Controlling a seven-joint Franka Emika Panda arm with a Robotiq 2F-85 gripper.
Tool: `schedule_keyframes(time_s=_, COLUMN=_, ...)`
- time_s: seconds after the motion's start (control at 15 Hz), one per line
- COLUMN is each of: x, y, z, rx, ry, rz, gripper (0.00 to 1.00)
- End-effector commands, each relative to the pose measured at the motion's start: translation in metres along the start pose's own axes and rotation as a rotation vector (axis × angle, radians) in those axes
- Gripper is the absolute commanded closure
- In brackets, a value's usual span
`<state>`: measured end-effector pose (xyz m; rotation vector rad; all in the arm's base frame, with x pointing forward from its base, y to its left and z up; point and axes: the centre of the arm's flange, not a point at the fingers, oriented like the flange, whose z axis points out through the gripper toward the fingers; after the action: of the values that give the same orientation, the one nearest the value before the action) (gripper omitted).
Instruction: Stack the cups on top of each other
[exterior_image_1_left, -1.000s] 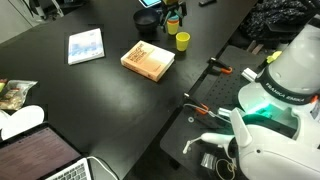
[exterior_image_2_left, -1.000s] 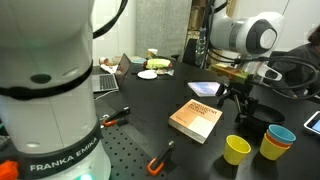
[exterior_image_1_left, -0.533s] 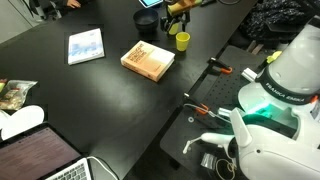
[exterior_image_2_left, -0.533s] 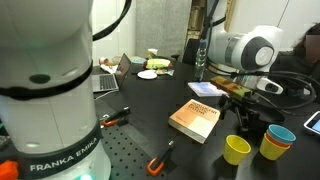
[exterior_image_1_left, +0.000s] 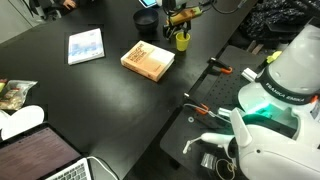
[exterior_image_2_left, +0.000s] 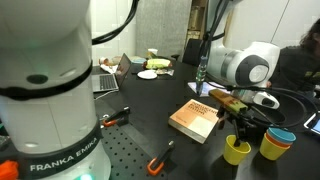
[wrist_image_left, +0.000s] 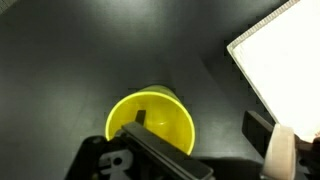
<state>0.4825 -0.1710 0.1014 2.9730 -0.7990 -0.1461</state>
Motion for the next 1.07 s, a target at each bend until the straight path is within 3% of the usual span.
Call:
schedule_keyframes(time_s=0.0, x=0.010, y=0.006, z=0.017, rx=0.017, ry=0.006, rz=-0.001, gripper=0.32)
schedule_keyframes(time_s=0.53, x=0.013, y=0.017, z=0.023, rx=0.002, ry=-0.032, rz=0.013, gripper=0.96)
schedule_keyframes(time_s=0.67, x=0.014, y=0.017, z=0.020, rx=0.003, ry=-0.045, rz=0.019, gripper=1.00)
schedule_keyframes(time_s=1.0, x=0.016, y=0.017, z=0.001, rx=-0.023, ry=-0.087, rz=0.024, gripper=0.99)
